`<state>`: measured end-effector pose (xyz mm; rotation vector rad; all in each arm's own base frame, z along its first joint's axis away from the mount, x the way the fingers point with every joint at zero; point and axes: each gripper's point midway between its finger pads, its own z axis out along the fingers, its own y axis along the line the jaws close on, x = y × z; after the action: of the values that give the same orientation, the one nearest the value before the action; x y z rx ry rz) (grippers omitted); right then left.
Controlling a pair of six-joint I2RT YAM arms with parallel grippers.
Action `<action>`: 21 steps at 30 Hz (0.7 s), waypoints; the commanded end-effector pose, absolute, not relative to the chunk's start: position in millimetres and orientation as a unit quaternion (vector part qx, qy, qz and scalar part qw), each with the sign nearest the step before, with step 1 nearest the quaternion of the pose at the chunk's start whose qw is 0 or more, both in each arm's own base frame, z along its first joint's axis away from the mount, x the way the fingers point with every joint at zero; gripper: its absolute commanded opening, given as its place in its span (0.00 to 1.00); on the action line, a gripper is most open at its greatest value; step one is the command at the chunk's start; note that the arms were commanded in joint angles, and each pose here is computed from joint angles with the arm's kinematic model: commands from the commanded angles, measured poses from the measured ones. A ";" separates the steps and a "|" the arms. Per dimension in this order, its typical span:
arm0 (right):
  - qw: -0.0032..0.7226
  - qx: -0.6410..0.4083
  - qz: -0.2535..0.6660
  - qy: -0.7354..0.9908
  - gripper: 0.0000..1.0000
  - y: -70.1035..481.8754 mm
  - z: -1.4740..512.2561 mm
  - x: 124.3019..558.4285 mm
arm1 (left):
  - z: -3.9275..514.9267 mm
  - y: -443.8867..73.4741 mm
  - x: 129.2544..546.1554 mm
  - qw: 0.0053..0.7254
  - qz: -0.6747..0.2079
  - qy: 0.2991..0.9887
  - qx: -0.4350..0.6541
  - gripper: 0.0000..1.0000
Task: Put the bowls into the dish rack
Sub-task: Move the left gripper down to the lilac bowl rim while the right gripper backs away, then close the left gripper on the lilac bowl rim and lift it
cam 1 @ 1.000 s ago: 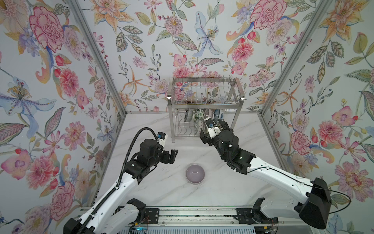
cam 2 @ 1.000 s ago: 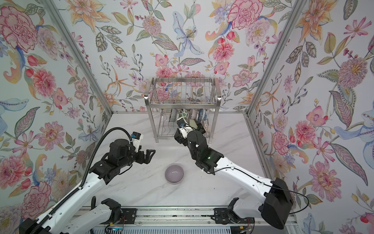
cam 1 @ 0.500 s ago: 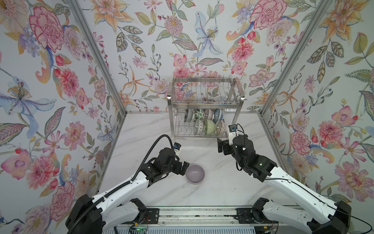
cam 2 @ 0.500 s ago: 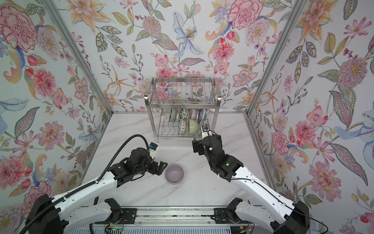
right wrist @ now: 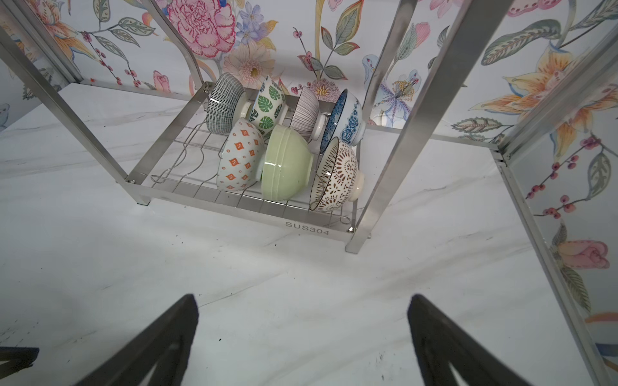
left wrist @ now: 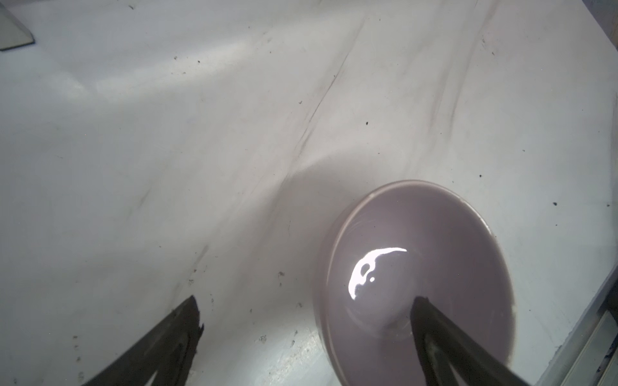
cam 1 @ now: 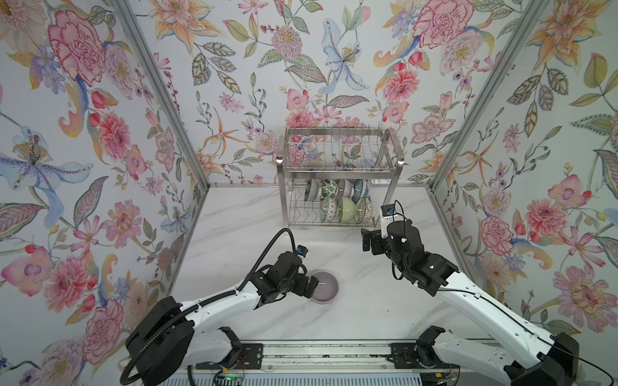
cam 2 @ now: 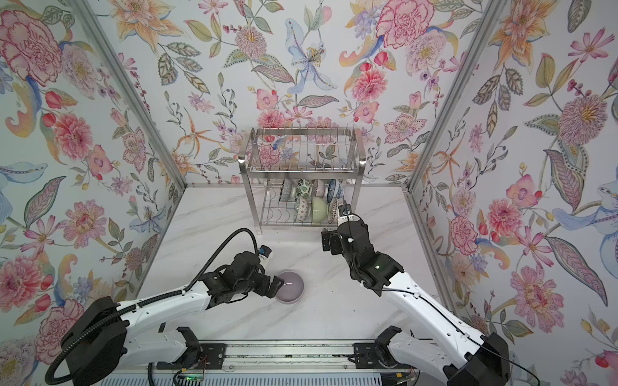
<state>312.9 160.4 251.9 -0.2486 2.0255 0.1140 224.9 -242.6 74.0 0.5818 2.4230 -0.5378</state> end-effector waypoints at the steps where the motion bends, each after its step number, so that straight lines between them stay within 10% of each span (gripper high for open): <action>1: 0.514 -0.104 0.060 0.850 0.99 166.2 247.4 315.2 | 68.9 -244.1 226.6 0.298 -0.199 0.910 0.207 0.99; 17: 0.514 -0.097 0.074 0.849 0.99 167.1 243.4 313.2 | 55.1 -257.7 236.2 0.291 -0.186 0.914 0.213 0.99; 21: 0.512 -0.099 0.070 0.851 0.99 167.2 240.4 313.9 | 55.5 -262.2 238.7 0.290 -0.187 0.914 0.214 0.82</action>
<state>314.4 169.7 244.8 -0.2495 2.0414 0.1662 230.8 -251.3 45.1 0.5794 2.4778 -0.4886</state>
